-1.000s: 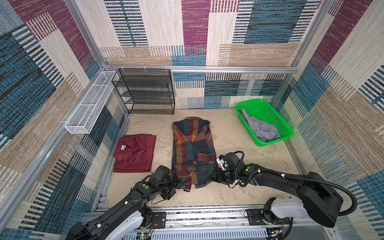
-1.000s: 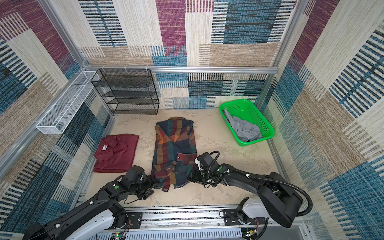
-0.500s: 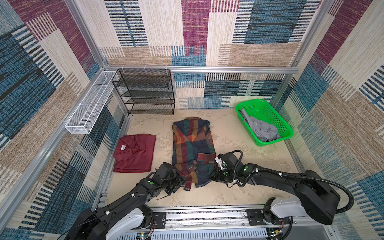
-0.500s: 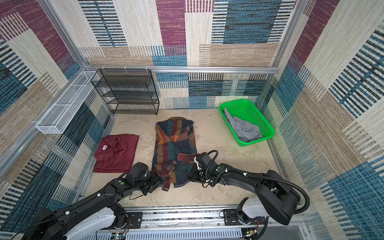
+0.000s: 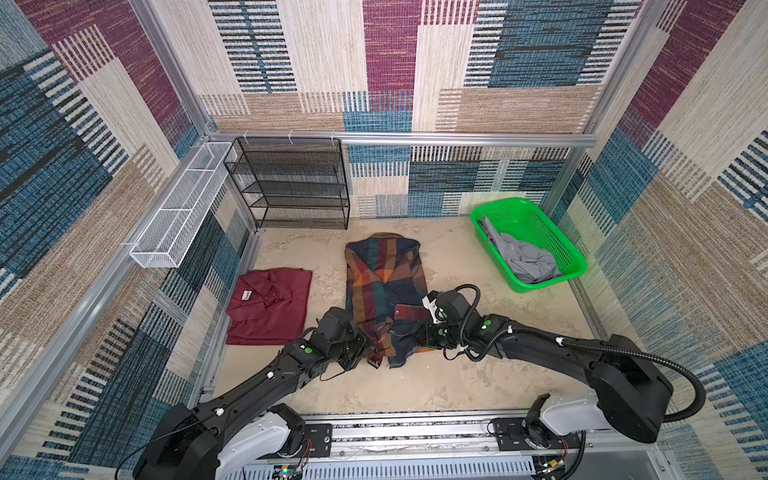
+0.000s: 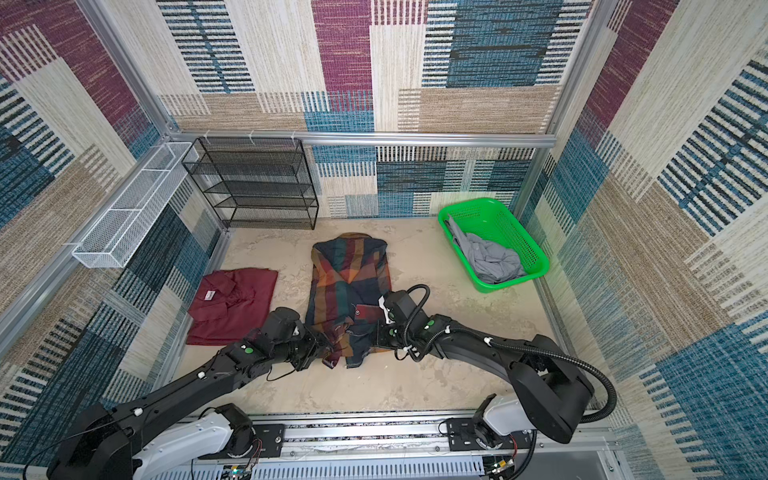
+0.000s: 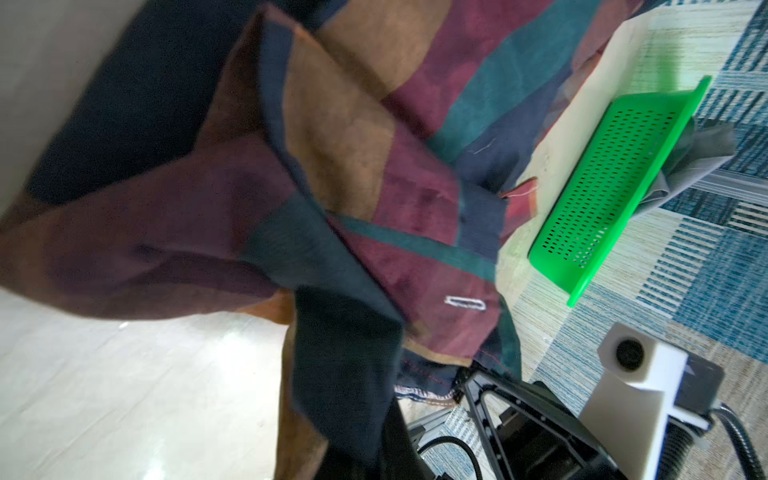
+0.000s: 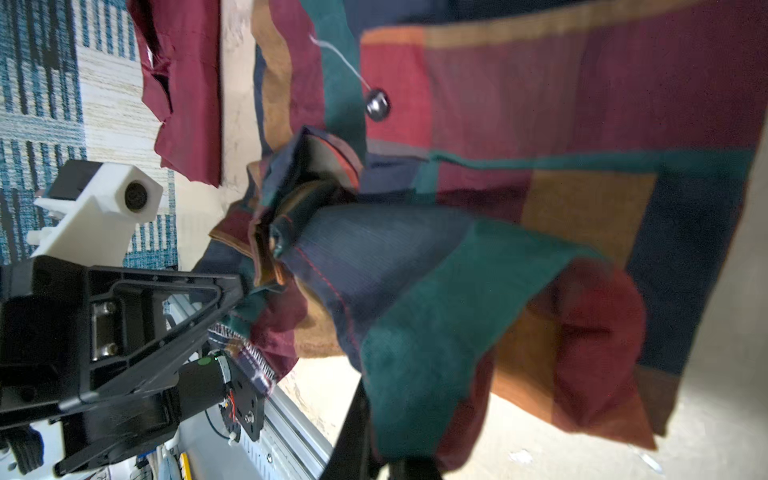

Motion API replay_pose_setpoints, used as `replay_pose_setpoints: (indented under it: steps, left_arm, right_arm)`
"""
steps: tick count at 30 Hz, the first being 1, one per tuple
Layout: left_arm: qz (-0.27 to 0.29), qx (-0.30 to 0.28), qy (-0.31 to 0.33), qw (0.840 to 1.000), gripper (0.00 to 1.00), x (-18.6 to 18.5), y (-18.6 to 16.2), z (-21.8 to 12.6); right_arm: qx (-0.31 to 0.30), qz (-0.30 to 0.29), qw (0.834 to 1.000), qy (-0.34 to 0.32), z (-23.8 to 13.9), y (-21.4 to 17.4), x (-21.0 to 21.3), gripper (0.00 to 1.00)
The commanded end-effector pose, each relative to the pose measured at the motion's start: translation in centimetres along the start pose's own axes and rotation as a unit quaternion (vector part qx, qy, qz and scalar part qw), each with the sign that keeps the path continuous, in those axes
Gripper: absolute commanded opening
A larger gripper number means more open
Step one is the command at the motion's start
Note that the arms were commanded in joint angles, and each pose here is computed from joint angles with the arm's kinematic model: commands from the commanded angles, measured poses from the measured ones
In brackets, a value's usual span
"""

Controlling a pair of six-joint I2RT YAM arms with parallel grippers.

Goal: Fold and stack the long sleeve shirts

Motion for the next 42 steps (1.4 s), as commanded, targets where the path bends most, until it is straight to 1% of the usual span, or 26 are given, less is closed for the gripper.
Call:
replay_pose_setpoints:
  steps: [1, 4, 11, 14, 16, 18, 20, 22, 24, 26, 28, 33, 35, 37, 39, 41, 42]
  left_arm:
    - [-0.001, -0.020, -0.005, 1.000, 0.00, -1.0, 0.7, -0.2]
    - [-0.003, -0.020, -0.009, 1.000, 0.00, -2.3, 1.3, -0.3]
    - [0.011, -0.026, 0.000, 1.000, 0.00, -5.5, 2.8, -0.1]
    - [0.015, -0.035, 0.010, 0.999, 0.09, -6.2, 4.0, 0.4]
    - [0.014, -0.030, 0.019, 0.999, 0.11, -6.6, 4.8, 0.8]
    - [0.010, -0.028, 0.035, 0.999, 0.16, -6.6, 5.5, 1.2]
    - [0.008, -0.024, 0.032, 0.999, 0.20, -7.0, 6.2, 1.5]
    - [0.006, -0.022, 0.035, 0.999, 0.28, -7.6, 6.7, 1.5]
    - [0.012, -0.023, 0.035, 0.999, 0.39, -8.5, 7.2, 1.4]
    - [0.019, -0.018, 0.041, 0.999, 0.44, -9.3, 7.5, 1.2]
    - [0.026, -0.017, 0.048, 0.998, 0.52, -10.1, 7.7, 0.9]
    - [0.032, -0.012, 0.061, 0.998, 0.53, -10.6, 8.1, 0.1]
    - [0.032, -0.015, 0.067, 0.997, 0.53, -10.3, 8.4, -0.7]
    - [0.033, -0.016, 0.069, 0.997, 0.54, -9.9, 8.5, -1.5]
    - [0.036, -0.009, 0.063, 0.997, 0.54, -9.5, 8.2, -2.1]
    - [0.038, -0.007, 0.059, 0.998, 0.54, -9.1, 7.8, -2.6]
    - [0.040, -0.002, 0.054, 0.998, 0.54, -8.8, 7.5, -2.7]
  right_arm:
    - [-0.013, -0.016, 1.000, -0.009, -0.1, 0.8, 0.4, 0.07]
    - [-0.015, -0.017, 1.000, -0.012, 0.0, 1.8, 0.7, 0.02]
    - [-0.035, -0.013, 0.999, -0.006, -0.6, 4.1, 0.6, 0.01]
    - [-0.034, -0.004, 0.999, 0.004, -0.6, 4.9, 0.1, 0.01]
    - [-0.030, -0.004, 1.000, 0.007, -0.3, 5.2, -0.1, 0.01]
    - [-0.024, -0.006, 1.000, 0.005, 0.1, 5.6, 0.0, 0.02]
    - [-0.022, -0.008, 1.000, 0.005, 0.4, 6.1, 0.1, 0.03]
    - [-0.023, -0.006, 1.000, 0.001, 0.5, 6.7, 0.0, 0.06]
    - [-0.032, -0.004, 0.999, -0.001, 0.3, 7.3, -0.1, 0.13]
    - [-0.038, -0.005, 0.999, -0.003, 0.3, 7.9, -0.1, 0.16]
    - [-0.042, -0.008, 0.999, -0.011, 0.2, 8.6, -0.2, 0.22]
    - [-0.069, -0.031, 0.997, -0.031, -1.2, 10.1, 0.3, 0.43]
    - [-0.069, -0.051, 0.996, -0.019, -1.9, 10.0, 0.9, 0.48]
    - [-0.073, -0.063, 0.995, -0.017, -3.0, 9.8, 1.3, 0.50]
    - [-0.087, -0.067, 0.993, -0.031, -4.2, 9.5, 1.4, 0.52]
    - [-0.098, -0.073, 0.992, -0.021, -5.2, 8.9, 1.6, 0.52]
    - [-0.101, -0.076, 0.992, -0.005, -5.7, 8.6, 1.8, 0.52]
Point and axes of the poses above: each gripper's point midway between its finger pads, its own z axis out along the fingers, its own x axis along the line the jaws close on, y = z × x, the point moved 9 cm from there along -z, back along the fingers, and after that the axes turned 1 degree about -z, right-handed, at the moved point
